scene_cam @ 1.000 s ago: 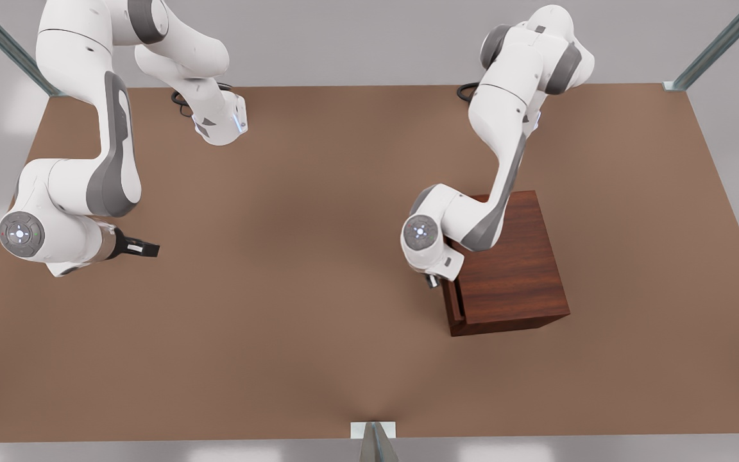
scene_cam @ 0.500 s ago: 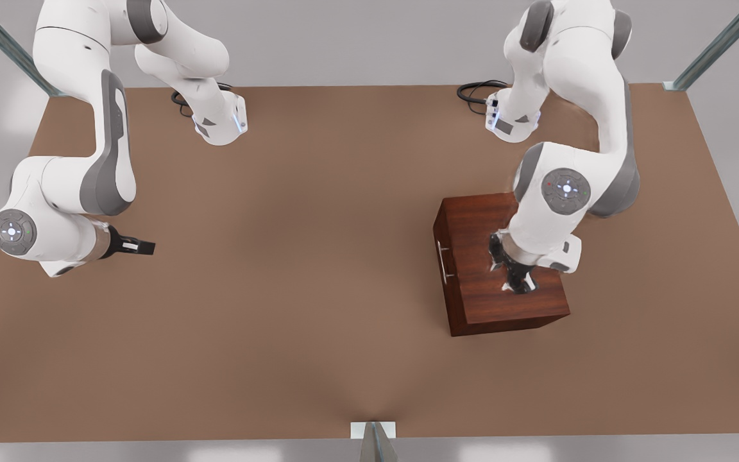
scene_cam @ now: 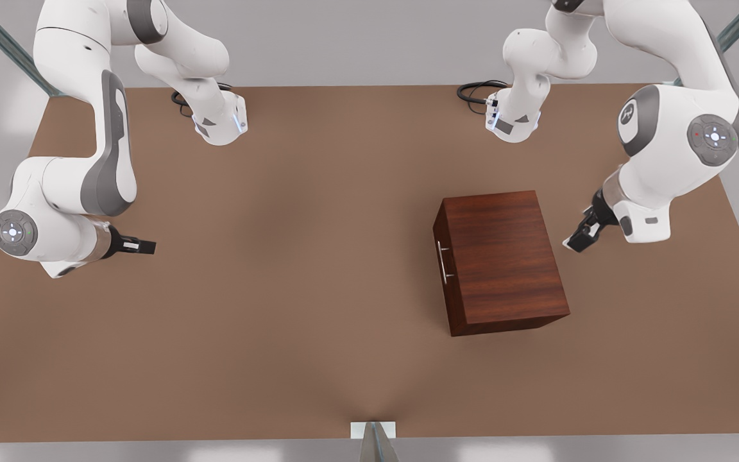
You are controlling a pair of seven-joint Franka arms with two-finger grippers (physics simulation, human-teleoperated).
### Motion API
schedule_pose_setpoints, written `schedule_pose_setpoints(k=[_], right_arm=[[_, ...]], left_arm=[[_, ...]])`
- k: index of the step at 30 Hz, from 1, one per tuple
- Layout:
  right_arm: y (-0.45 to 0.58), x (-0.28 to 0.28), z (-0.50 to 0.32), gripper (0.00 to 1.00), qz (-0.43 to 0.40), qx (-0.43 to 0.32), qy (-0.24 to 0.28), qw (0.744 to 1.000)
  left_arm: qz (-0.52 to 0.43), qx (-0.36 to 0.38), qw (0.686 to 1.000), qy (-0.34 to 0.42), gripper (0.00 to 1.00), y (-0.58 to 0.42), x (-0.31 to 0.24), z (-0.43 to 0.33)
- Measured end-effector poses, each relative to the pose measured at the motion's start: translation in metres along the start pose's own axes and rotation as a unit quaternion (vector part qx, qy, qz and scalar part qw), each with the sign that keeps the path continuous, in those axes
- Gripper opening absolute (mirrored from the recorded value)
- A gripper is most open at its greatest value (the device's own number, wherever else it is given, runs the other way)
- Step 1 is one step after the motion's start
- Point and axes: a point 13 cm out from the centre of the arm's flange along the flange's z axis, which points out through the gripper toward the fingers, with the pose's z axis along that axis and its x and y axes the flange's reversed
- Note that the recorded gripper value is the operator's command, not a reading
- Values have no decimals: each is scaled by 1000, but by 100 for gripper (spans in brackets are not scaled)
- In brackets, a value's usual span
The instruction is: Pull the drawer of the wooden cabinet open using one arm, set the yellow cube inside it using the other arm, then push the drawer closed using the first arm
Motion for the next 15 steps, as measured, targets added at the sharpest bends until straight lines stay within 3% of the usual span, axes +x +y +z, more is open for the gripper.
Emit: schedule_pose_setpoints(k=[9,15], right_arm=[[1,0,0,100,-4,0,0,1000],[1,0,0,100,-5,0,1,1000]], left_arm=[[210,1,978,-6,100,-4,1,0],[299,-1,954,-6,100,-5,3,-1]])
